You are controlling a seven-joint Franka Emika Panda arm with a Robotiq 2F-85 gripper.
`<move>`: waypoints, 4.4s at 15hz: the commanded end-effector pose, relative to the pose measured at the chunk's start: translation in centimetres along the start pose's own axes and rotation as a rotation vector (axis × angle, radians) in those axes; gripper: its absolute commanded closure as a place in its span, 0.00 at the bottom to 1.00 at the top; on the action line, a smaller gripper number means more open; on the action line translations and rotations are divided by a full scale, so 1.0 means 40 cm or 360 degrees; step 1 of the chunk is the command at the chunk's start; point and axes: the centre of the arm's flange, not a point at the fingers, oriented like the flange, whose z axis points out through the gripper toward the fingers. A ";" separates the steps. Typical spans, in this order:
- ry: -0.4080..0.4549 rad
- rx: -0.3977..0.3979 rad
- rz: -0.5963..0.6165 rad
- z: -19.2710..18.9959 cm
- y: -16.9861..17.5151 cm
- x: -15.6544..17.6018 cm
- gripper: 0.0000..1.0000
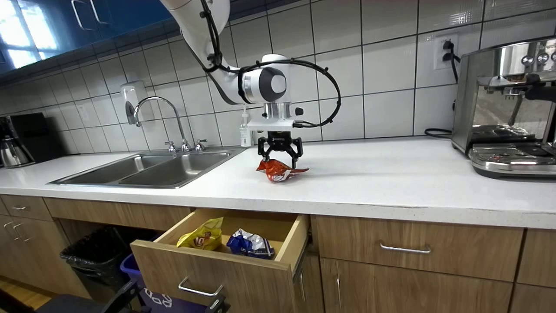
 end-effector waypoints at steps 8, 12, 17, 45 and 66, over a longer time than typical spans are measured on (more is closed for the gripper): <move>-0.0044 0.0006 -0.0047 -0.041 -0.046 -0.172 0.00; -0.0059 0.0008 -0.0042 -0.045 -0.068 -0.223 0.00; -0.0072 0.0003 -0.0056 -0.036 -0.110 -0.280 0.00; -0.0204 -0.0019 -0.0173 0.016 -0.299 -0.574 0.00; -0.0231 -0.0005 -0.0119 0.105 -0.234 -0.537 0.00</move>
